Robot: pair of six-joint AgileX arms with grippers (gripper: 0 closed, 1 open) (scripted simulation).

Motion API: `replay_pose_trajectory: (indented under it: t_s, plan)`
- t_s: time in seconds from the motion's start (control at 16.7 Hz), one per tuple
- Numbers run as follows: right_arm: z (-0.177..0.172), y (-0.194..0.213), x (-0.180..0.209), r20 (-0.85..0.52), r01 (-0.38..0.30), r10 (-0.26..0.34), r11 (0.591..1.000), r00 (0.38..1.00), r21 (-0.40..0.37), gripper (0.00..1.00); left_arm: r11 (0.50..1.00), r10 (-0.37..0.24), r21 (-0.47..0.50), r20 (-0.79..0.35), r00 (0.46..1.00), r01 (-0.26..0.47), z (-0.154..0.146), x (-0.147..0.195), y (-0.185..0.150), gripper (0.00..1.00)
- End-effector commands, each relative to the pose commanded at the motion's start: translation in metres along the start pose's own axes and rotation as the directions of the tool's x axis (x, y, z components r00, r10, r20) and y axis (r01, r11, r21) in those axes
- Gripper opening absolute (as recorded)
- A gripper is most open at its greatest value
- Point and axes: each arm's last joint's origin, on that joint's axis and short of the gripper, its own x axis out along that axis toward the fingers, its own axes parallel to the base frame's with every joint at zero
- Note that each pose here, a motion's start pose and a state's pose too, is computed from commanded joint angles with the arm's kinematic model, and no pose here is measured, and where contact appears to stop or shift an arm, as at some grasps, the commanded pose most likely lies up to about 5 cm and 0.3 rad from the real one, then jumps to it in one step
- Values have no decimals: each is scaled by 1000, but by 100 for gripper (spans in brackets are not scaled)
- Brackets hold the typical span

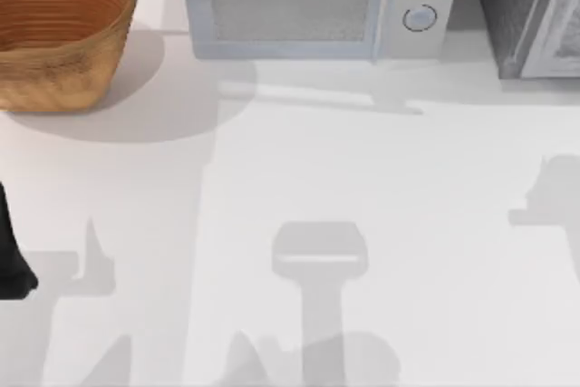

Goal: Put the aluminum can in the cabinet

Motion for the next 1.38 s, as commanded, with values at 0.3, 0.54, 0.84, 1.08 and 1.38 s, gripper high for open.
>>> replay_pose_trajectory:
  t_s: [0.3, 0.54, 0.84, 1.08, 1.38]
  plan:
    - [113, 11, 39, 17, 5, -5, 1000, 1000, -3, 0, 1000, 0, 0, 0, 1000, 0, 0, 0, 0, 100]
    - [180, 24, 78, 41, 6, -6, 1000, 999, 1, 0, 1000, 0, 0, 0, 1000, 0, 0, 0, 0, 100]
    - [218, 37, 111, 56, 6, -6, 1000, 998, 6, 0, 1000, 0, 0, 0, 1000, 0, 0, 0, 0, 100]
    - [222, 39, 116, 57, 5, -5, 1000, 998, 7, 0, 1000, 0, 0, 0, 1000, 0, 0, 0, 0, 100]
    - [222, 38, 119, 54, 6, -7, 1000, 999, 8, 0, 1000, 0, 0, 0, 1000, 0, 0, 0, 0, 100]
